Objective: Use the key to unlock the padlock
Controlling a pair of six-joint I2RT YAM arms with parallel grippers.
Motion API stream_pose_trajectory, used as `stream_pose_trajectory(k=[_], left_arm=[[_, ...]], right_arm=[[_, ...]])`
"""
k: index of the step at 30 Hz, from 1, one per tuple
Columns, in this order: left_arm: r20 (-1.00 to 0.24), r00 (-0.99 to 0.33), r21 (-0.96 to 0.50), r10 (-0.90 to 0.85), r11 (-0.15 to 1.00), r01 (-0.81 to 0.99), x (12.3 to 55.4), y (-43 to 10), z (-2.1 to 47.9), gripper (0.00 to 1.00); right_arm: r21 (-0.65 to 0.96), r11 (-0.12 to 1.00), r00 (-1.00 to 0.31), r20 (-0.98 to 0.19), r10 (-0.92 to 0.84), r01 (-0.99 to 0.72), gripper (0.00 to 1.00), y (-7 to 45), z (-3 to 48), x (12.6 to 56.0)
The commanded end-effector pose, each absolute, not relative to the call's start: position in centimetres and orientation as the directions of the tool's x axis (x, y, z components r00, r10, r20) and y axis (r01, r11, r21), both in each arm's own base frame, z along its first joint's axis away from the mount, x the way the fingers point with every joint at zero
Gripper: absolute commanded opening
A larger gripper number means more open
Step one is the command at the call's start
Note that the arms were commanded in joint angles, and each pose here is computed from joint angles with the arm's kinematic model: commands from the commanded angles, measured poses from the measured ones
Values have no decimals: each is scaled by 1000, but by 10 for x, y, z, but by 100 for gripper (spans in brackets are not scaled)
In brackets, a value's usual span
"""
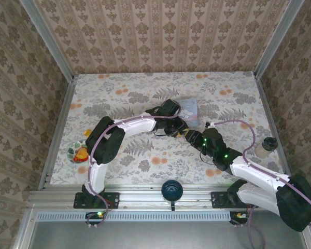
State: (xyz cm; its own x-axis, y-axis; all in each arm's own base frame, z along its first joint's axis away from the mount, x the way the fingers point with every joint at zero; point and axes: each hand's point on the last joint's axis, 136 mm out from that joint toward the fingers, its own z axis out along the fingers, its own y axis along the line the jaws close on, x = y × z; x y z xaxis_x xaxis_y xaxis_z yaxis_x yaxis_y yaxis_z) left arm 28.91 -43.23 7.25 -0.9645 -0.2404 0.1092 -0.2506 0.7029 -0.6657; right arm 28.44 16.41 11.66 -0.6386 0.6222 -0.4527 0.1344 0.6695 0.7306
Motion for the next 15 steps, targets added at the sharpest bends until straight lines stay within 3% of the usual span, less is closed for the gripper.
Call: stream_pose_trajectory(k=[1, 15], left_arm=[[262, -937, -612, -233, 710, -348, 258, -428, 52, 24], [267, -933, -624, -242, 694, -359, 258, -428, 49, 24]], right_arm=[[705, 703, -694, -458, 555, 97, 41, 166, 114, 281], [667, 744, -714, -508, 482, 28, 45, 166, 114, 285]])
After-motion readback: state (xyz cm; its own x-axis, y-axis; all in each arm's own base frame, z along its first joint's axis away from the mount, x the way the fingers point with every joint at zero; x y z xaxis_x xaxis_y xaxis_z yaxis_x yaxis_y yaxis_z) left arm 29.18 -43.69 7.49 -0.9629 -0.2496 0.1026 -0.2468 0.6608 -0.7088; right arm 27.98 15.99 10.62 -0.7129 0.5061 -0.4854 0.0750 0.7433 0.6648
